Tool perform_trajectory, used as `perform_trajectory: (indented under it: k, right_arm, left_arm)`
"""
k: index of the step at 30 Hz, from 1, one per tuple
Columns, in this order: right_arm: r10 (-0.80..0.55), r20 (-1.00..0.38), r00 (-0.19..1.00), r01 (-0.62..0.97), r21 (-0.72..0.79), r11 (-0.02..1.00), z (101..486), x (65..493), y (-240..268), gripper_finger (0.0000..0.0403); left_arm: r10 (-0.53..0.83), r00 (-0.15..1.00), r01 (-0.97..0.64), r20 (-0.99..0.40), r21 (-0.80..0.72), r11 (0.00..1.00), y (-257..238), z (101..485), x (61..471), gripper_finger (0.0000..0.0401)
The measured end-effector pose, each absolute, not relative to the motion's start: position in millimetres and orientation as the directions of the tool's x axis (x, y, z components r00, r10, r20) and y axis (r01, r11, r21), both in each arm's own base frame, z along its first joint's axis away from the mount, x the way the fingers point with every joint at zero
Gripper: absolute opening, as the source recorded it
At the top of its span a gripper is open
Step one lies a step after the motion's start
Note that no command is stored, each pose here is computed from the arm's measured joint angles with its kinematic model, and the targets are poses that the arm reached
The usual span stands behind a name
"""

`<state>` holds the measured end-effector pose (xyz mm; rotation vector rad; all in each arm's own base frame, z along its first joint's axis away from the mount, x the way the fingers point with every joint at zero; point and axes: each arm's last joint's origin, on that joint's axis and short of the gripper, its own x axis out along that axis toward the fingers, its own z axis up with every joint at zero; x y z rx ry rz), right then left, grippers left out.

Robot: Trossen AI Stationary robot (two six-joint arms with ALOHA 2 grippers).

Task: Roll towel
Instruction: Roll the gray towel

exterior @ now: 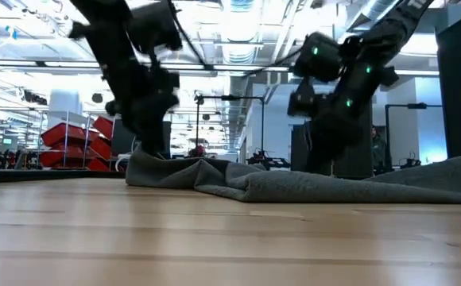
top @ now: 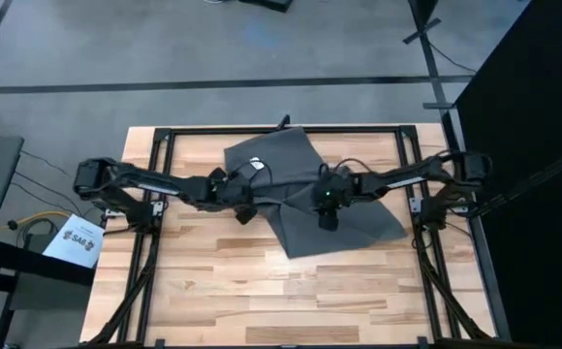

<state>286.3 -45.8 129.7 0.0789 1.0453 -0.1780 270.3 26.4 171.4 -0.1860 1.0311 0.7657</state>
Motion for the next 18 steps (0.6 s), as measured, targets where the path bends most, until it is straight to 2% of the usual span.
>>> perform_trajectory:
  k: [6, 13, 15, 18]
  right_arm:
    - [-0.097, -0.900, 0.426, 0.179, -0.021, 0.984, 119, 286, -38, 0.0148]
    - [-0.071, -0.942, 0.329, 0.162, -0.017, 0.987, 116, 278, -25, 0.0148]
    - [-0.062, -0.954, 0.292, 0.154, -0.017, 0.988, 116, 275, -20, 0.0148]
    - [-0.051, -0.968, 0.246, 0.122, -0.022, 0.992, 118, 269, -10, 0.0148]
  left_arm:
    - [0.469, 0.043, -0.615, -0.882, 0.347, 0.708, 31, 143, 259, 0.0130]
    - [0.498, -0.211, -0.580, -0.841, 0.518, 0.629, 24, 154, 227, 0.0130]
    - [0.515, -0.261, -0.576, -0.816, 0.560, 0.595, 21, 156, 216, 0.0130]
    - [0.518, -0.276, -0.592, -0.810, 0.567, 0.572, 16, 151, 204, 0.0130]
